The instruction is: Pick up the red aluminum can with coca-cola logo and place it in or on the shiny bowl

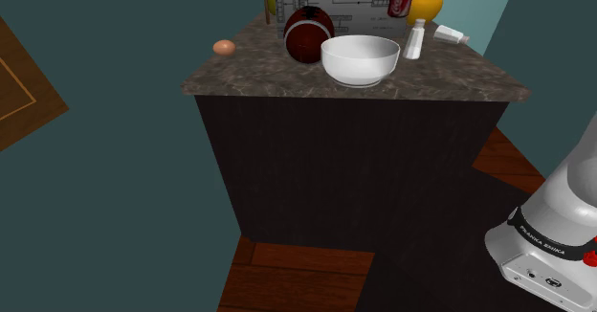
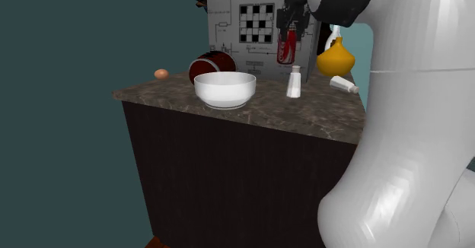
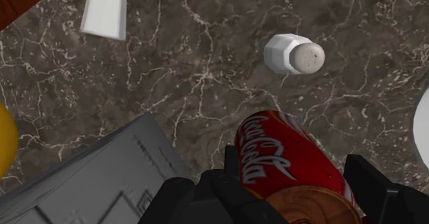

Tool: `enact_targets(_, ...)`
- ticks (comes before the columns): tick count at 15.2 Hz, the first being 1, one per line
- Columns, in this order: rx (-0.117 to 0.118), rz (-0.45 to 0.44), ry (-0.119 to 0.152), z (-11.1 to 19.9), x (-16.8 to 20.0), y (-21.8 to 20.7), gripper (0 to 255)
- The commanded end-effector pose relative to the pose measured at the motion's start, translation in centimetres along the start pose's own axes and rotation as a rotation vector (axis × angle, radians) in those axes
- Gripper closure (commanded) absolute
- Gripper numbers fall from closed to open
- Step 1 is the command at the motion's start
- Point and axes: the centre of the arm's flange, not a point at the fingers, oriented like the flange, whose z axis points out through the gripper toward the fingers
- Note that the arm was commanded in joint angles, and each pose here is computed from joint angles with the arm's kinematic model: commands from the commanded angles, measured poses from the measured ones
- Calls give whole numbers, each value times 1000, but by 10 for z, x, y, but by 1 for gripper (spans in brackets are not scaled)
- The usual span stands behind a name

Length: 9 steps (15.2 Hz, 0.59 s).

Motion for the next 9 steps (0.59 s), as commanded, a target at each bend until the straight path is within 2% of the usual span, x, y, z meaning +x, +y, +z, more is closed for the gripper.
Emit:
enact_targets(1, 0, 0, 0, -10, 0, -1, 255)
enact_targets(8, 0, 0, 0, -43, 1, -1, 255)
enact_targets(9, 0, 0, 0, -44, 0, -15, 255)
